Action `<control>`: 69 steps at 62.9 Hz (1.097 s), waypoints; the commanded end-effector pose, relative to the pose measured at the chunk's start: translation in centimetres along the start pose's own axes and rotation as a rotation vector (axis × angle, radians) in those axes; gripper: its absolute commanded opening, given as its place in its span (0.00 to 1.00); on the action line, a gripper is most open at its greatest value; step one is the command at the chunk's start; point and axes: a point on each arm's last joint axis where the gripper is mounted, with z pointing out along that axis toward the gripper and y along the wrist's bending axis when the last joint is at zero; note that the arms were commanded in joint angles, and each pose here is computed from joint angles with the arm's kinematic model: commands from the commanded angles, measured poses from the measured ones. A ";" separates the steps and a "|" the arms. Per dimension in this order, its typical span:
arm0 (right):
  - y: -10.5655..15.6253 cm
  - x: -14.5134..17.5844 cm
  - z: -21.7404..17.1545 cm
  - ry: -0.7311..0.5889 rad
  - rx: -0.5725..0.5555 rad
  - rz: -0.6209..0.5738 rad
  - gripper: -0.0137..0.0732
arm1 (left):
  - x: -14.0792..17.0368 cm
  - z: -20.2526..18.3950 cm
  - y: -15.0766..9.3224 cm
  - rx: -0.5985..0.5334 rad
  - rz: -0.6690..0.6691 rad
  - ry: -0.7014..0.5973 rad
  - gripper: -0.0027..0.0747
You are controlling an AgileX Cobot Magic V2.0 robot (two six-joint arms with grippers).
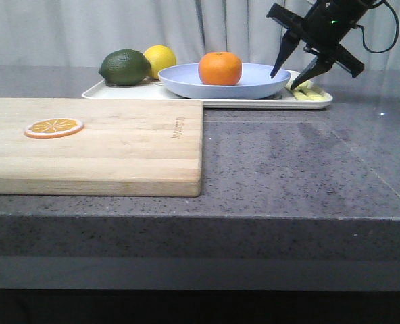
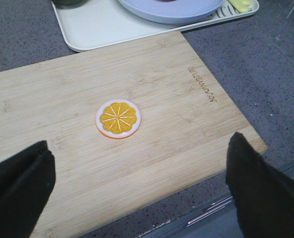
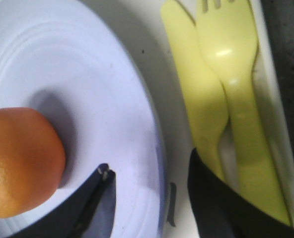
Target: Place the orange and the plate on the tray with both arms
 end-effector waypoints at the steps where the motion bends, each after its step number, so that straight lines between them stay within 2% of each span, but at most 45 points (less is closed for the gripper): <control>1: 3.2 -0.7 -5.8 -0.116 -0.096 -0.111 0.64 | -1.3 -0.7 -0.1 0.004 -0.002 -0.097 0.90; 15: 5.9 0.4 -12.3 -0.191 -0.082 -0.417 0.64 | -1.3 -0.7 -0.1 0.004 -0.002 -0.097 0.90; 22: 6.8 1.5 -16.1 -0.237 0.022 -0.557 0.64 | -1.3 -0.7 -0.1 0.004 -0.002 -0.097 0.90; 29: 7.5 3.1 -19.3 -0.279 0.122 -0.641 0.64 | -1.3 -0.7 -0.1 0.004 -0.002 -0.097 0.90; 33: 7.9 4.3 -21.5 -0.313 0.143 -0.681 0.64 | -1.3 -0.7 -0.1 0.004 -0.002 -0.097 0.90; 50: 6.5 9.8 -27.6 -0.428 0.141 -0.724 0.64 | -1.3 -0.7 -0.1 0.004 -0.002 -0.097 0.90; 69: 1.9 18.1 -31.5 -0.514 0.168 -0.744 0.64 | -1.3 -0.7 -0.1 0.004 -0.002 -0.097 0.90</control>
